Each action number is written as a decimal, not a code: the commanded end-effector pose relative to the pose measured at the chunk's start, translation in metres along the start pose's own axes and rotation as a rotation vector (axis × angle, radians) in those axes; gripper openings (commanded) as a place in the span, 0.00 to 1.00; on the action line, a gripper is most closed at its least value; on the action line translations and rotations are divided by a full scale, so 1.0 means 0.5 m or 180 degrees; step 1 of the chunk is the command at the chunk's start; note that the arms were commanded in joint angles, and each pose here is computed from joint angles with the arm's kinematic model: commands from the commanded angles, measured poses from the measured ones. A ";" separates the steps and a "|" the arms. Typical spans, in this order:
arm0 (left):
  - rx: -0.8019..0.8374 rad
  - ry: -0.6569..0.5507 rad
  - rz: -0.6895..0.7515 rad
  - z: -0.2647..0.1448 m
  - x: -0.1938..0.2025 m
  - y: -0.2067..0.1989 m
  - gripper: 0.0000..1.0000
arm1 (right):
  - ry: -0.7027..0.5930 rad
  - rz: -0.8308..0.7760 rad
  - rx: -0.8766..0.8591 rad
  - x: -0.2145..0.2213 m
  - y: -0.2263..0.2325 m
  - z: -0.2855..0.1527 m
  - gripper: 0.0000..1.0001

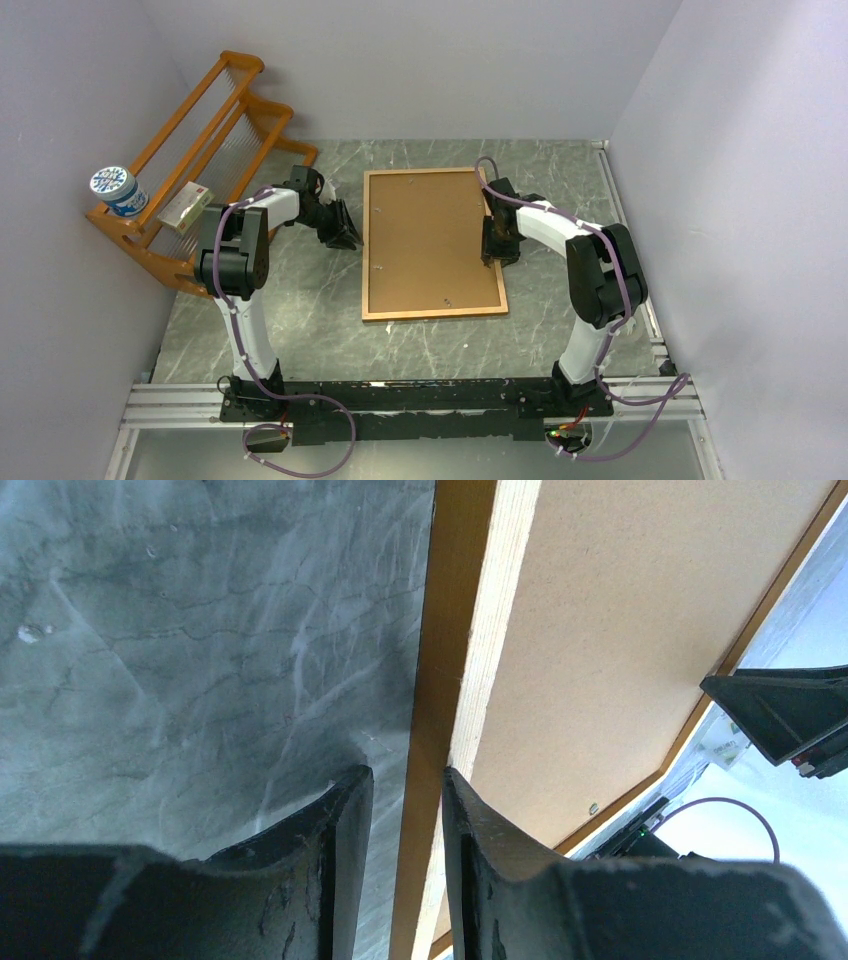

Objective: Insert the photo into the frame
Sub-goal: Install the photo frame at the center of the board.

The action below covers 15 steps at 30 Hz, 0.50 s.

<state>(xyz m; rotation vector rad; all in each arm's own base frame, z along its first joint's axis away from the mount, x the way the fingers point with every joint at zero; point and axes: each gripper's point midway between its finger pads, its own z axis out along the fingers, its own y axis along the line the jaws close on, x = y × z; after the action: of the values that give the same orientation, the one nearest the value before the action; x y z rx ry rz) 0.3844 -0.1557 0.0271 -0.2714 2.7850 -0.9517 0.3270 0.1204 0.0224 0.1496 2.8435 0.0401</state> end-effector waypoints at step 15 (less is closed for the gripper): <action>-0.0094 0.0079 0.0008 0.013 0.016 0.008 0.37 | 0.0076 0.0058 0.0092 0.020 -0.016 0.016 0.39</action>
<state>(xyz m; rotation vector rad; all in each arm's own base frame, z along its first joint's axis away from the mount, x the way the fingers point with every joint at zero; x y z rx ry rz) 0.3838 -0.1572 0.0271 -0.2655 2.7865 -0.9531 0.3290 0.1210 0.0223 0.1807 2.8320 0.0480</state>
